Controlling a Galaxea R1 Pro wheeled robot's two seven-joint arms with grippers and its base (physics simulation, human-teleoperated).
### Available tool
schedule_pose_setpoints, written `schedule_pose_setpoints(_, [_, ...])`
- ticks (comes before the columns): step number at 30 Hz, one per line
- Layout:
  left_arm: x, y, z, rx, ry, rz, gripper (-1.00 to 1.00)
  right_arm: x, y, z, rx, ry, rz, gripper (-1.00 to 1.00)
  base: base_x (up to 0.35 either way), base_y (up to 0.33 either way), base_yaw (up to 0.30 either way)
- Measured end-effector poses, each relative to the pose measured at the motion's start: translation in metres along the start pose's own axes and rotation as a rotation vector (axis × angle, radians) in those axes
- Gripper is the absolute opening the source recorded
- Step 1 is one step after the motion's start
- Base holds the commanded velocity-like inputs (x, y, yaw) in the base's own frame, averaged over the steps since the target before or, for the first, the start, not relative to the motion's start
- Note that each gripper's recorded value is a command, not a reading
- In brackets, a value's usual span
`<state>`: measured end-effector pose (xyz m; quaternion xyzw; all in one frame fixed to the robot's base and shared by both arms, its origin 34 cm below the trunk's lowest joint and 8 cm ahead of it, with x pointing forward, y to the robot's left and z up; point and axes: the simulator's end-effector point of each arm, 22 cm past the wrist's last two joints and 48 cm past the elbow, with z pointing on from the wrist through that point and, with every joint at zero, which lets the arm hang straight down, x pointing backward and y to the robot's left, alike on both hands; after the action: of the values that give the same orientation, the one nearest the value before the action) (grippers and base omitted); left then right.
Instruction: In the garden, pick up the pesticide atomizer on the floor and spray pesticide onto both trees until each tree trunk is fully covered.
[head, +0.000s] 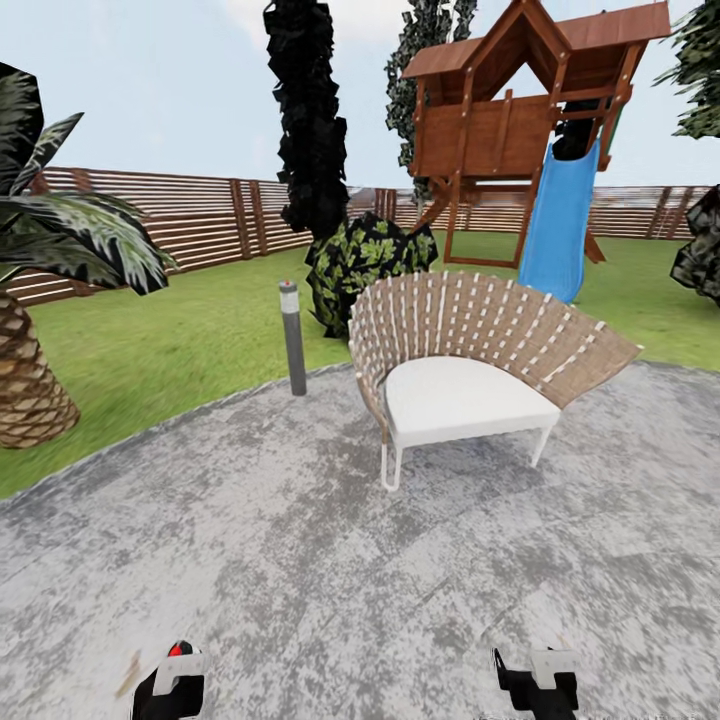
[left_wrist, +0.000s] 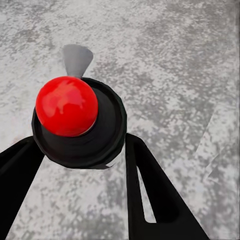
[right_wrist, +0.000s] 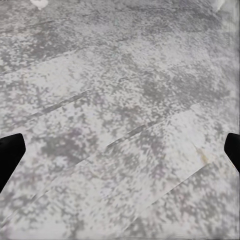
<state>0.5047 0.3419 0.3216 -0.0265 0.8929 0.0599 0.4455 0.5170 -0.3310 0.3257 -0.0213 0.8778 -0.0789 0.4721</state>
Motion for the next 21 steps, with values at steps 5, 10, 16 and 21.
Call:
schedule_pose_setpoints(5, [-0.007, 0.0003, -0.0018, 0.0, -0.006, -0.001, -1.0, -0.0061, -0.0012, -0.0016, 0.001, -0.004, 0.001, 1.0, 0.0, 0.0, -0.261])
schedule_pose_setpoints(10, [-0.0098, -0.0006, -0.002, 0.001, -0.013, -0.001, -1.0, -0.0083, -0.0017, -0.0017, 0.003, -0.008, 0.002, 1.0, 0.0, 0.0, -0.259])
schedule_pose_setpoints(16, [-0.0117, -0.002, -0.0022, 0.003, -0.018, -0.002, -1.0, -0.0096, -0.0019, -0.0017, 0.004, -0.01, 0.003, 1.0, -0.026, 0.131, -0.094])
schedule_pose_setpoints(21, [-0.0113, -0.0021, -0.0022, 0.003, -0.016, -0.003, -1.0, -0.0096, -0.0019, -0.0017, 0.004, -0.01, 0.003, 1.0, -0.082, 0.279, -0.007])
